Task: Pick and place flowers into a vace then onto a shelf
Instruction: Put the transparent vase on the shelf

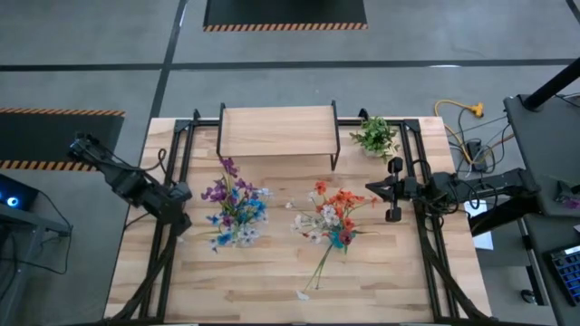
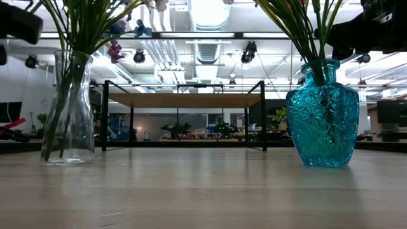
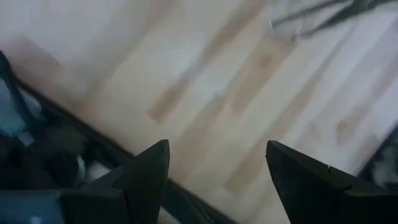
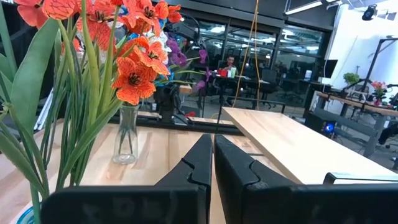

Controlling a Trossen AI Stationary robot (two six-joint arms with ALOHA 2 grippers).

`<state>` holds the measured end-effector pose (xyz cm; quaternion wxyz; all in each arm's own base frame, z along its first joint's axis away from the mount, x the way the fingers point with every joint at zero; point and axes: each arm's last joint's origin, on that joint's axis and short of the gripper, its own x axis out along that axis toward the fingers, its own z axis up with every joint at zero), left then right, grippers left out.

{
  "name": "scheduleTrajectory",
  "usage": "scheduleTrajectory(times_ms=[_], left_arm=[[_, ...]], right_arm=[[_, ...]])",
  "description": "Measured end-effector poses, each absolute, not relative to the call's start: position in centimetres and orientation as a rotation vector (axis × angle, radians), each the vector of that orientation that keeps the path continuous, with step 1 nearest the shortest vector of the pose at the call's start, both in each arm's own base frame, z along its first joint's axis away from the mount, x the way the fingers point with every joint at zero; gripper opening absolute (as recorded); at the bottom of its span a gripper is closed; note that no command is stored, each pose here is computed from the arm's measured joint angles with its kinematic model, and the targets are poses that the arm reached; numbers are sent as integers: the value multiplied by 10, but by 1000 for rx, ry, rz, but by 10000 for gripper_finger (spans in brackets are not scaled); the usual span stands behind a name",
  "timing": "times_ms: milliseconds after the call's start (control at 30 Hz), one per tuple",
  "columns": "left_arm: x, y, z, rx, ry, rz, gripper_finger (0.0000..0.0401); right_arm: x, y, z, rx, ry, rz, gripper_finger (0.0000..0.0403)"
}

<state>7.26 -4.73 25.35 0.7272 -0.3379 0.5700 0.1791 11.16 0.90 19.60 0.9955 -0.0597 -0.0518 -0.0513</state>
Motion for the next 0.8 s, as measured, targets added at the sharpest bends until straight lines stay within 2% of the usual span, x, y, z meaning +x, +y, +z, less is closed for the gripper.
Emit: scheduleTrajectory(times_ms=[533, 667, 800], left_arm=[[104, -86, 226, -756, 1724, 342, 251], [113, -96, 220, -740, 1717, 317, 251], [122, -106, 218, -715, 1575, 266, 251]], right_arm=[[112, 9, 196, -117, -104, -102, 9], [112, 9, 196, -120, -104, -102, 8], [112, 9, 196, -120, -104, -103, 8]])
